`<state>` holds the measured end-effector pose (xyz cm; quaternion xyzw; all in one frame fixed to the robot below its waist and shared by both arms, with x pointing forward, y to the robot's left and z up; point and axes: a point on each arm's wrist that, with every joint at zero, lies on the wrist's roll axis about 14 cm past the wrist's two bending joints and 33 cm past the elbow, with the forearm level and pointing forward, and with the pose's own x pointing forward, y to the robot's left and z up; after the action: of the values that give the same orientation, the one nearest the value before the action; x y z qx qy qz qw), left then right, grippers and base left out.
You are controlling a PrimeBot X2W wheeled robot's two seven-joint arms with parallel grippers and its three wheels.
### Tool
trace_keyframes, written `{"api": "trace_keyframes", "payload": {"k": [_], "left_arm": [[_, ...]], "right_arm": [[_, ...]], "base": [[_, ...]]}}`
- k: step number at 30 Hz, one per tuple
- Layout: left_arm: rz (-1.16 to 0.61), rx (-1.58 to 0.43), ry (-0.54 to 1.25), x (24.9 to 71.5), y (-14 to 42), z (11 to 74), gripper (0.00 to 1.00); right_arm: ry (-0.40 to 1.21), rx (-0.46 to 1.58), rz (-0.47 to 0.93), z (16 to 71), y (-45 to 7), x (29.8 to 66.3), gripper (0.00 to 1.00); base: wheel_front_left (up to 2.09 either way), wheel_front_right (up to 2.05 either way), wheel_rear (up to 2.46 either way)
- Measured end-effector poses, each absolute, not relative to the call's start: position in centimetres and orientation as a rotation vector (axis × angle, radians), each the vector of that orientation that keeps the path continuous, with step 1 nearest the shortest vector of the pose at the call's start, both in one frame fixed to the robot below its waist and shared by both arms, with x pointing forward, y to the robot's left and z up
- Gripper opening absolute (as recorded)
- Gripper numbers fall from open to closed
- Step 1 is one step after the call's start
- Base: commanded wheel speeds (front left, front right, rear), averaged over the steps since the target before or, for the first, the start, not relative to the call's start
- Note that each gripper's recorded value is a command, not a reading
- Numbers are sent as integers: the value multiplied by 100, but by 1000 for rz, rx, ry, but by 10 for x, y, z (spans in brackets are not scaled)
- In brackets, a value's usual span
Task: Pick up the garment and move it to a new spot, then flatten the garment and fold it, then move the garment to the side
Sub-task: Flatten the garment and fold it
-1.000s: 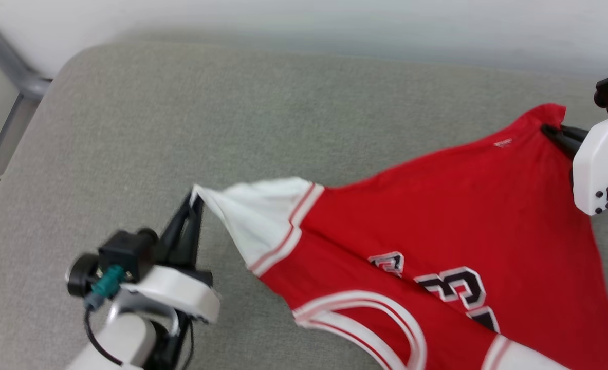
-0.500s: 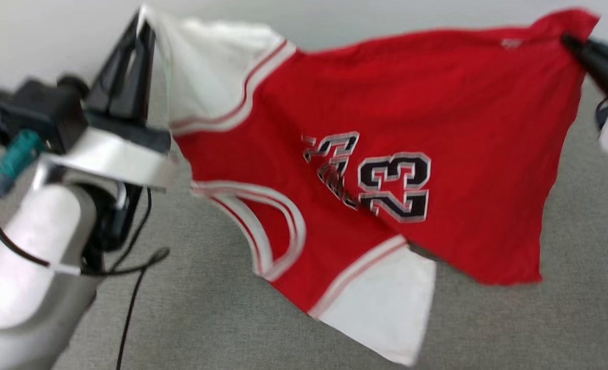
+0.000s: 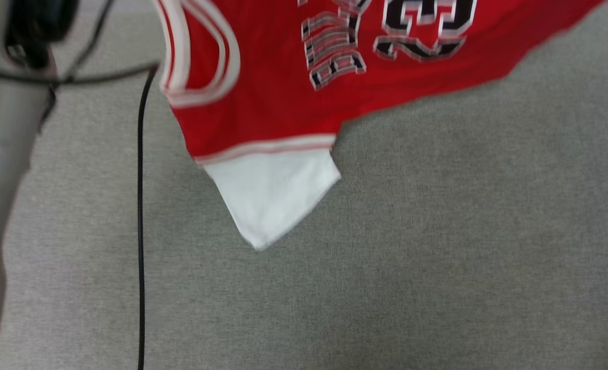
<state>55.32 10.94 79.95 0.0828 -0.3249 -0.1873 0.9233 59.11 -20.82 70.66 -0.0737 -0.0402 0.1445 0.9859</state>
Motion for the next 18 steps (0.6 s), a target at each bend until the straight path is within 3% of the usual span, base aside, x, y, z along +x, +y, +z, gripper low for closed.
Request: {"api": "trace_keyframes", "payload": {"k": [10, 18], "left_arm": [[-424, 273, -741, 616, 83, 838, 0], [-394, 301, -769, 651, 87, 858, 0]], "right_arm": [[-157, -156, 193, 733, -221, 657, 0], [-244, -168, 155, 758, -223, 687, 0]], "base": [[0, 0, 0], [0, 0, 0]]}}
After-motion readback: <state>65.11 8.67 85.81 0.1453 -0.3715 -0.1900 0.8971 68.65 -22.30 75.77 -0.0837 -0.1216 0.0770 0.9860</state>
